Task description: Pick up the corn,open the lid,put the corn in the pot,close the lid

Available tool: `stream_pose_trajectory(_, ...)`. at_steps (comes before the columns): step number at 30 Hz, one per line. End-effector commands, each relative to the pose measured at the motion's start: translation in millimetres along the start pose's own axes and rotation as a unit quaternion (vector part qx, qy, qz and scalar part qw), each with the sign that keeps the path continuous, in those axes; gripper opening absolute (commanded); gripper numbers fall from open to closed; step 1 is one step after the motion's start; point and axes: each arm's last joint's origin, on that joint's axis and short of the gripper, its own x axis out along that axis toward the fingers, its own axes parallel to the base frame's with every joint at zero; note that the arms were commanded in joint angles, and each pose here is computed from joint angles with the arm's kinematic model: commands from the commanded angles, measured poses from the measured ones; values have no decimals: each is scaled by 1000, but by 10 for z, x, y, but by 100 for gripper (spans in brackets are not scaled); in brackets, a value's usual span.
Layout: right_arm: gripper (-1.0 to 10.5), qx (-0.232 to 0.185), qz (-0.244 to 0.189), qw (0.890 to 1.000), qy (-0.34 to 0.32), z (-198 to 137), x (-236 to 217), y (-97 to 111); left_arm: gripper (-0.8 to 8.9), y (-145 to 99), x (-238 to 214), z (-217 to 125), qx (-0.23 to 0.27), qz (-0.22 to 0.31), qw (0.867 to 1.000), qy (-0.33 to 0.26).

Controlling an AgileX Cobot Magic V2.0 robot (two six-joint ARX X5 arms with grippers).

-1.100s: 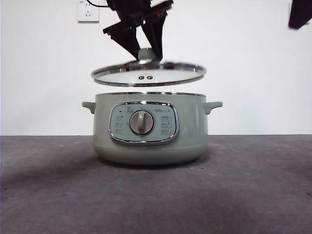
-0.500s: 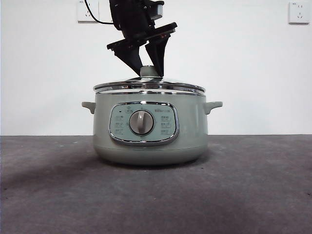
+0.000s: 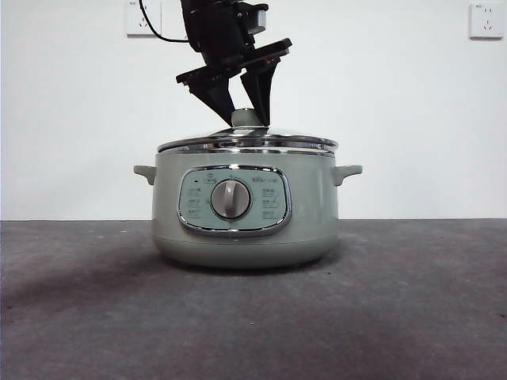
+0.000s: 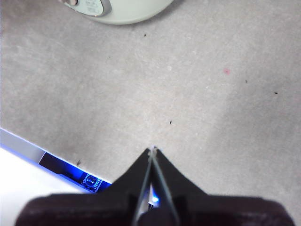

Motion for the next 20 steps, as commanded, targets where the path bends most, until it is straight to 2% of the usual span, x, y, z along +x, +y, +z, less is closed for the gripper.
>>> stream_pose_trajectory(1, -6, 2, 0, 1000, -3, -14, 8, -1, -9, -25, 220, -25, 1, -4, 1000, 20)
stream_pose_trajectory(5, -6, 3, 1, 1000, -11, -36, -26, -5, -9, -21, 226, -2, 8, 7, 1000, 8)
stream_pose_trajectory(12, -6, 3, 2, 1000, -22, -22, -33, -4, -9, -31, 240, -51, 23, 8, 999, 32)
stream_pose_trajectory(16, -6, 3, 2, 1000, -21, -22, -33, -4, -9, -26, 240, -64, 52, 30, 997, 40)
stream_pose_trajectory(20, -6, 3, 2, 1000, -22, -21, -33, -4, -8, -34, 241, -52, 51, 15, 998, 33)
